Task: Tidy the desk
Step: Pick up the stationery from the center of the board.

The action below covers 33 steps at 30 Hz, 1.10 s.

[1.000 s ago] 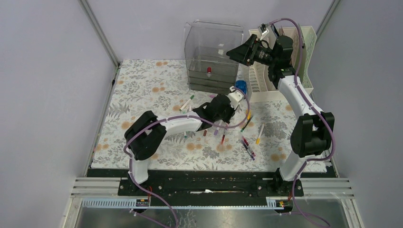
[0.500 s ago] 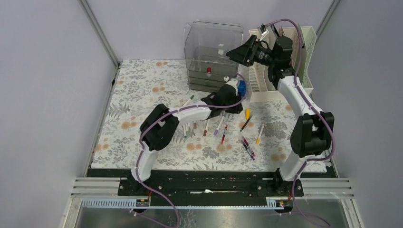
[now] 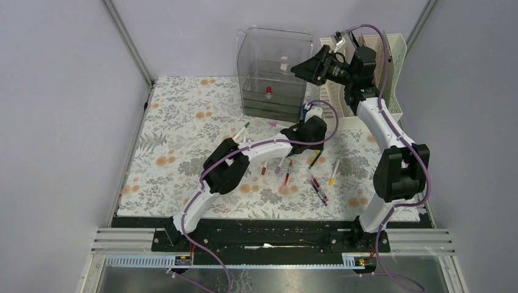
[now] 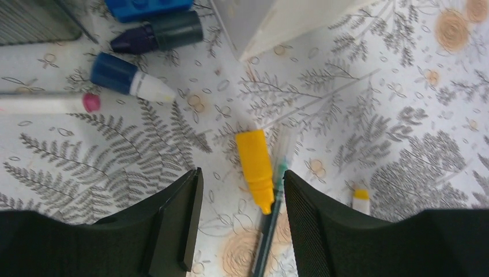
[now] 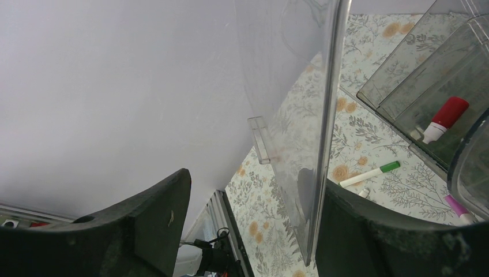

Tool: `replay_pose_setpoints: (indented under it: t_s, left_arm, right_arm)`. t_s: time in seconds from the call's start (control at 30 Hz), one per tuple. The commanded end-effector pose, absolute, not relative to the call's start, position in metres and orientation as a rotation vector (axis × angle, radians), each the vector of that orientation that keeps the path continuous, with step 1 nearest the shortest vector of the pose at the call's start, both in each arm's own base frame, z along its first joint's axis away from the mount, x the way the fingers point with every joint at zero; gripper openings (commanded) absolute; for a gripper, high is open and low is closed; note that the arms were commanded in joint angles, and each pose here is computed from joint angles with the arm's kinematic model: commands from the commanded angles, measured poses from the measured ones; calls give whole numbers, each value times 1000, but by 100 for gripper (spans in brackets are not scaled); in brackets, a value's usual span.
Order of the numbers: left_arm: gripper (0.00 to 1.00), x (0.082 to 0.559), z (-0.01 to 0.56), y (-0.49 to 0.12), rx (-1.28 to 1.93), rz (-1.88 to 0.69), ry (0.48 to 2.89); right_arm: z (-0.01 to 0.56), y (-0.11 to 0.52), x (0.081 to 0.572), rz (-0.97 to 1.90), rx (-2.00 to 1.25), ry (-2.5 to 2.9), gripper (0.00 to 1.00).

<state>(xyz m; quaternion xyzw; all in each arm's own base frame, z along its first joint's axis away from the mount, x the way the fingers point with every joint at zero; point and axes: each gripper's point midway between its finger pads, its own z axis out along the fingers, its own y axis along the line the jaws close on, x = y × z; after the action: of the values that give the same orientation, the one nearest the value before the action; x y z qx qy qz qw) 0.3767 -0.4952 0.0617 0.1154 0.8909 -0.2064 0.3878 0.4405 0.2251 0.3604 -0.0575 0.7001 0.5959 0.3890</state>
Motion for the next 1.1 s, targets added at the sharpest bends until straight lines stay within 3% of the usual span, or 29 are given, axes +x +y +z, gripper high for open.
replay_pose_setpoints:
  t_s: [0.0, 0.53, 0.93, 1.07]
  left_arm:
    - [59, 400, 72, -495, 250, -457, 2208]
    - [50, 398, 46, -510, 308, -433, 2245]
    - [23, 375, 16, -461, 494, -72, 2292]
    - [6, 370, 34, -445, 505, -37, 2263]
  right_arm:
    - [398, 223, 424, 1507, -241, 1675, 76]
    - [397, 223, 425, 1509, -237, 1677, 76]
    - [396, 224, 426, 1512, -233, 1676, 76]
    - [397, 224, 426, 1513, -232, 1674, 76]
